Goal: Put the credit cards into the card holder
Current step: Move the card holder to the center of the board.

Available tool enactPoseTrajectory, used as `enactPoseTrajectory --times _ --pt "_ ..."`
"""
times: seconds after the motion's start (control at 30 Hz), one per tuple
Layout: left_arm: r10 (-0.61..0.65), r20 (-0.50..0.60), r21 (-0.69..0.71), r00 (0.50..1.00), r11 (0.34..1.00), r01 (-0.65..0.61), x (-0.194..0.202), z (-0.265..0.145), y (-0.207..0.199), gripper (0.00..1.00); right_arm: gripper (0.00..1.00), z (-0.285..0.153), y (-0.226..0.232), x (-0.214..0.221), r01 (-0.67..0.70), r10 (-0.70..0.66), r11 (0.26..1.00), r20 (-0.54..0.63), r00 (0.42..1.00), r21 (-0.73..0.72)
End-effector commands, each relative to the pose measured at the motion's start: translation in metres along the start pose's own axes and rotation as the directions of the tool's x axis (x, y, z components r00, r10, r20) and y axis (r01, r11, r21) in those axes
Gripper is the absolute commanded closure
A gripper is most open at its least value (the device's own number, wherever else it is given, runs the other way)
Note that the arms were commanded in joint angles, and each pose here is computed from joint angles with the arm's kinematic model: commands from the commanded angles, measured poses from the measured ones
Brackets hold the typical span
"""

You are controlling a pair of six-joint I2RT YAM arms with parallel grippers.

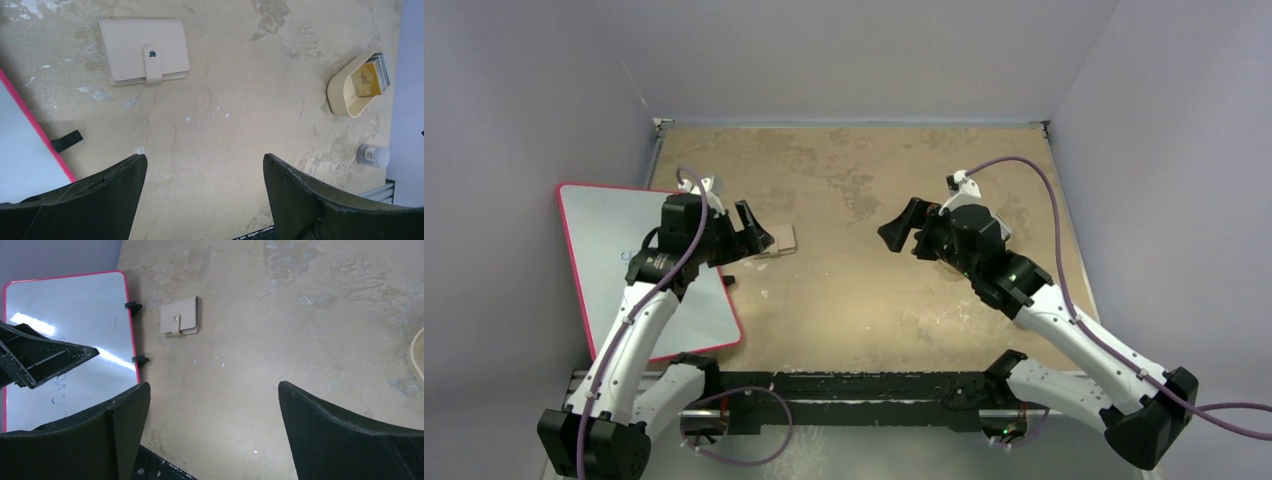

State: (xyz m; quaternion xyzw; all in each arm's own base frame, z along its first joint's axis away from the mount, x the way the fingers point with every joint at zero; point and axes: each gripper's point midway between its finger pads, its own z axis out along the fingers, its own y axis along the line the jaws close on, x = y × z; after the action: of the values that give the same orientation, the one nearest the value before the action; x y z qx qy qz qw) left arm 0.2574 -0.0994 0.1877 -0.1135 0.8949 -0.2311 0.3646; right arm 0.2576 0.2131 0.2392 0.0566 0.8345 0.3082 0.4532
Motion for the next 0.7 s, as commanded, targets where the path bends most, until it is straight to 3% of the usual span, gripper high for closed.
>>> enactPoseTrajectory --times 0.0,0.2,0.37,0.53,0.67 --pt "-0.012 0.031 0.076 0.999 0.997 0.010 -0.010 0.002 -0.014 0.14 0.01 -0.007 0.012 -0.016 -0.026 0.029 0.999 0.072 0.997 -0.042" --pt "-0.013 0.036 0.012 0.999 1.000 0.013 -0.014 0.011 -0.002 0.13 0.01 -0.008 0.012 -0.017 -0.019 0.022 0.999 0.076 0.997 -0.044" --pt "-0.016 0.063 -0.159 0.998 0.987 0.025 -0.024 0.019 0.027 0.14 0.01 -0.008 0.012 -0.018 -0.009 0.012 0.999 0.076 0.997 -0.046" --pt "-0.036 0.020 -0.312 0.999 0.949 0.040 -0.023 0.038 0.056 0.30 0.01 -0.009 0.015 -0.020 0.009 -0.004 0.998 0.082 0.997 -0.059" --pt "-0.043 -0.033 -0.412 0.999 0.911 0.025 -0.021 0.062 0.078 0.36 0.01 -0.013 0.019 -0.026 0.032 -0.023 0.996 0.110 0.994 -0.083"
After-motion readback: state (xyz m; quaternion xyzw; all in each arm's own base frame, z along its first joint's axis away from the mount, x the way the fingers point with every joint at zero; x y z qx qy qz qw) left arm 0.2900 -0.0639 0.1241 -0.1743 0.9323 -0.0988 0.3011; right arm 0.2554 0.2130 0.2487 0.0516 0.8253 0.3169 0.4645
